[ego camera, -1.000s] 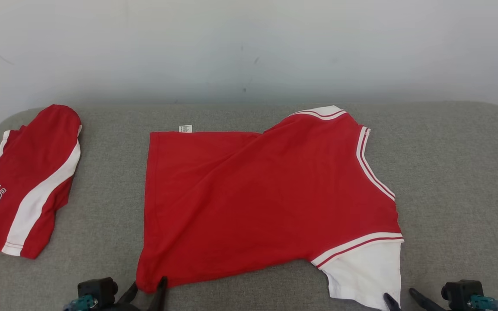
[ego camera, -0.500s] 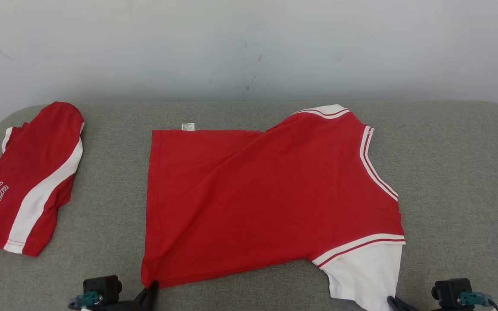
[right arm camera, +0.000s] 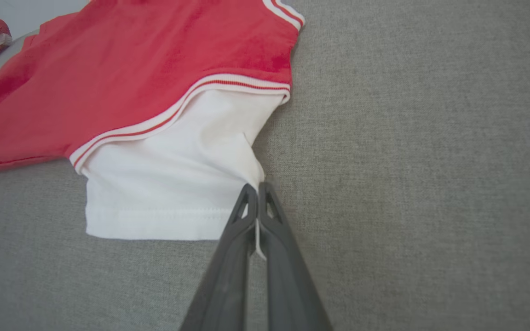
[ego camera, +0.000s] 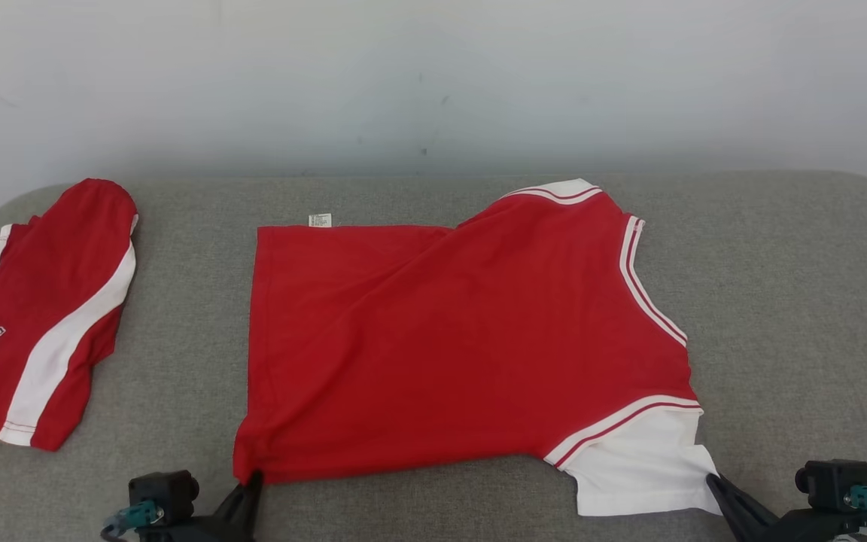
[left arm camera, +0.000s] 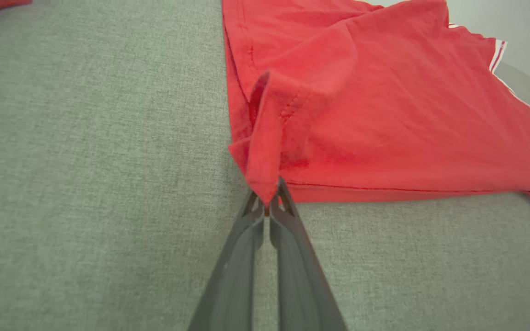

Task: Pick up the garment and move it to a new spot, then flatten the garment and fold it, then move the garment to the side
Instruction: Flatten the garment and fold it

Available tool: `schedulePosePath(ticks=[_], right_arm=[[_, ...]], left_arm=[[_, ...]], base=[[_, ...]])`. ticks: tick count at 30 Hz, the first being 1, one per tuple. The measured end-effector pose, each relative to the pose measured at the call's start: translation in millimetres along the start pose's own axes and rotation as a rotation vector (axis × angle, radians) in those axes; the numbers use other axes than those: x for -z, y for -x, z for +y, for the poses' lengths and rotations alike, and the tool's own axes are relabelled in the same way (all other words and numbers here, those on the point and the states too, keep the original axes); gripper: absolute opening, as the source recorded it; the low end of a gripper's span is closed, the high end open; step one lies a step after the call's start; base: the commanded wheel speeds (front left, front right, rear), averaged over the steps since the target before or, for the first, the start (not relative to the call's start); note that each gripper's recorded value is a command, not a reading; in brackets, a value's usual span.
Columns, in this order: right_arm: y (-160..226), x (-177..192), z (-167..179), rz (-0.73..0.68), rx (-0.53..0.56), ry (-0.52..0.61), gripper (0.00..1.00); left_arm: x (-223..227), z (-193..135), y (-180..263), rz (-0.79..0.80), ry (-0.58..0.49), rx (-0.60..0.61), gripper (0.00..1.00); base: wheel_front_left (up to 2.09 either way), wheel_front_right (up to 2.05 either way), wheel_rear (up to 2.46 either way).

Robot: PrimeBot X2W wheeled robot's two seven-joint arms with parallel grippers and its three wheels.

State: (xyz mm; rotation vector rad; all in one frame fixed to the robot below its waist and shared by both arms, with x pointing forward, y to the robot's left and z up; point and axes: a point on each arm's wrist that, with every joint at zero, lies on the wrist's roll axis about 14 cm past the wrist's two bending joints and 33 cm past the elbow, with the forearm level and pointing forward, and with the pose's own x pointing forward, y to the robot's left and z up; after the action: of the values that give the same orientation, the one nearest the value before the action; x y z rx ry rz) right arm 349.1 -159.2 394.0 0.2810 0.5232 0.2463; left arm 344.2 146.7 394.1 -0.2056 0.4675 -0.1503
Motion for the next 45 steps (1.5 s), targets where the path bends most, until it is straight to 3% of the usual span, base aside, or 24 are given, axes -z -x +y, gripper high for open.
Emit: schedulePosePath(ticks=[8,12,16,19,23,25,27,30,33,35,36,39,45], right_arm=[[-10.6,-2.5,20.5,0.010,-0.072,-0.094,0.00],[-37.3,-45.4,29.8,-0.037,-0.122,-0.089,0.00],[-75.3,-130.6,58.3,-0.150,-0.207,-0.073,0.00],[-93.9,-233.7,86.2,-0.326,-0.256,-0.062,0.00],[-59.6,-383.4,97.2,-0.747,-0.268,-0.131,0.00],[-42.2,-426.4,113.7,-0.882,-0.323,-0.099,0.00],[-21.8,-454.2,129.9,-1.001,-0.386,-0.021,0.00],[-42.4,-433.8,129.6,-0.988,-0.421,0.070,0.00],[-102.4,-356.5,97.7,-0.792,-0.359,0.029,0.00],[-128.5,-290.9,79.6,-0.644,-0.319,-0.006,0.00],[-121.0,-174.0,34.9,-0.448,-0.196,-0.128,0.00],[-105.9,-140.0,22.3,-0.396,-0.147,-0.154,0.00],[-74.2,-106.7,11.1,-0.352,-0.096,-0.183,0.00]], left_arm=[[-16.9,-13.8,-15.6,-0.004,0.038,0.076,0.00],[-71.6,-20.5,-46.8,-0.053,0.087,0.138,0.00],[-153.6,-16.3,-83.5,-0.127,0.061,0.154,0.00],[-242.9,-14.4,-103.3,-0.238,-0.011,0.144,0.00],[-384.2,-34.5,-91.0,-0.562,-0.077,0.138,0.00],[-437.6,-60.7,-68.8,-0.749,-0.070,0.208,0.00],[-453.5,-85.3,-57.4,-0.852,-0.136,0.275,0.00],[-422.0,-72.6,-82.7,-0.823,-0.125,0.275,0.00],[-329.1,-30.6,-130.3,-0.613,-0.077,0.193,0.00],[-258.0,-4.4,-145.2,-0.456,-0.028,0.140,0.00],[-148.9,15.4,-130.9,-0.261,0.062,0.079,0.00],[-126.3,17.6,-119.9,-0.226,0.085,0.059,0.00],[-100.7,4.4,-99.2,-0.193,0.159,0.065,0.00]], base=[[0.00,0.00,0.00],[0.00,0.00,0.00],[0.00,0.00,0.00],[0.00,0.00,0.00],[0.00,0.00,0.00],[0.00,0.00,0.00],[0.00,0.00,0.00],[0.00,0.00,0.00],[0.00,0.00,0.00],[0.00,0.00,0.00],[0.00,0.00,0.00],[0.00,0.00,0.00],[0.00,0.00,0.00]])
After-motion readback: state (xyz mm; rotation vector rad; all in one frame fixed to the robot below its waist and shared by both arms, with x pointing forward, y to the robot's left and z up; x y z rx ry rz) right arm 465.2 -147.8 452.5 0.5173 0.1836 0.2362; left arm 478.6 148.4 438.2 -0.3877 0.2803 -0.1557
